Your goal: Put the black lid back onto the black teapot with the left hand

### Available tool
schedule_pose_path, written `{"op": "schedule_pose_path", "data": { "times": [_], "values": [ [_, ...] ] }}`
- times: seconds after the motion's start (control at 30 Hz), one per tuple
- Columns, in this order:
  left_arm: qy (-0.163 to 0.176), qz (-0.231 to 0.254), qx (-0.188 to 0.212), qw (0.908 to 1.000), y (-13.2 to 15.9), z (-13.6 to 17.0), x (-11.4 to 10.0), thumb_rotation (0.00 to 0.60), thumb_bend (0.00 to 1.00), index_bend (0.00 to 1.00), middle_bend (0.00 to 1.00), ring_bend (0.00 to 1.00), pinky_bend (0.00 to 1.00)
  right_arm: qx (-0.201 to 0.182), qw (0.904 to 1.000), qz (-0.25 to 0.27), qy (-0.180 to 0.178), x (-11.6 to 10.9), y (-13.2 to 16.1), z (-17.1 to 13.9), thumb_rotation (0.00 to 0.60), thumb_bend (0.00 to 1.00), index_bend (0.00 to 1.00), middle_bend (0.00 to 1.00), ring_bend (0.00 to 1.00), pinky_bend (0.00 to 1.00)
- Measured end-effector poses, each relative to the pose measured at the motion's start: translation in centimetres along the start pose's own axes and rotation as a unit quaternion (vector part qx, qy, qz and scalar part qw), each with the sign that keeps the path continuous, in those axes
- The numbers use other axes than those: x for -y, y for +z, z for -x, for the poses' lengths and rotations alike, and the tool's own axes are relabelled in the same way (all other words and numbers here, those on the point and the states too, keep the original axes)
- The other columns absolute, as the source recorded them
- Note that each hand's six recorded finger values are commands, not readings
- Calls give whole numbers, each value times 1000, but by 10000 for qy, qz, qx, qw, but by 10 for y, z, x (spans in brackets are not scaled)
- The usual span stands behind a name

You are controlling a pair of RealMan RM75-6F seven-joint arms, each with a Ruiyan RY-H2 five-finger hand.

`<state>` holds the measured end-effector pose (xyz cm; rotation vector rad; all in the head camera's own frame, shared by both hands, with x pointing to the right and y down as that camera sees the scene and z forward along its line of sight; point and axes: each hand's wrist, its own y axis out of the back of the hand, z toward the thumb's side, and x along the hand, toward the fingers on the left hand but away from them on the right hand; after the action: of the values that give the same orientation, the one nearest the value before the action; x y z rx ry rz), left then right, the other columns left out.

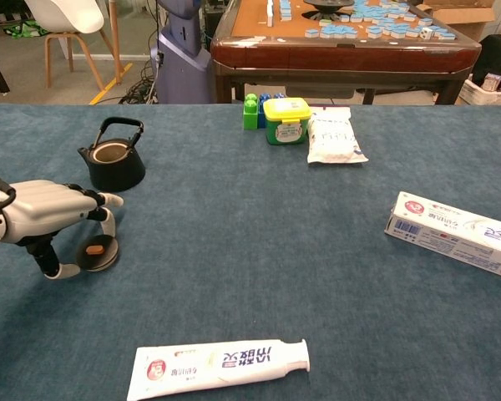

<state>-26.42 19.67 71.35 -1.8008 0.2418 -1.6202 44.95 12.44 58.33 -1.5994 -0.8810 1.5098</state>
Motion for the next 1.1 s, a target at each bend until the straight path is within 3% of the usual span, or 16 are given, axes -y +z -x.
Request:
{"op": "schedule_pose_path", "data": {
  "times": [0.8, 1.1],
  "values": [
    [-10, 8, 36, 10000, 0, 4, -1, 600, 305, 444, 0, 0, 0, -2, 10000, -1, 32, 2, 0, 1, 600, 515, 117, 0, 0, 0],
    [145, 9, 22, 9999, -1, 15, -12, 600, 306, 444, 0, 0, 0, -32, 10000, 28, 46, 5, 1, 3, 600, 516, 117, 0, 0, 0]
  ]
}}
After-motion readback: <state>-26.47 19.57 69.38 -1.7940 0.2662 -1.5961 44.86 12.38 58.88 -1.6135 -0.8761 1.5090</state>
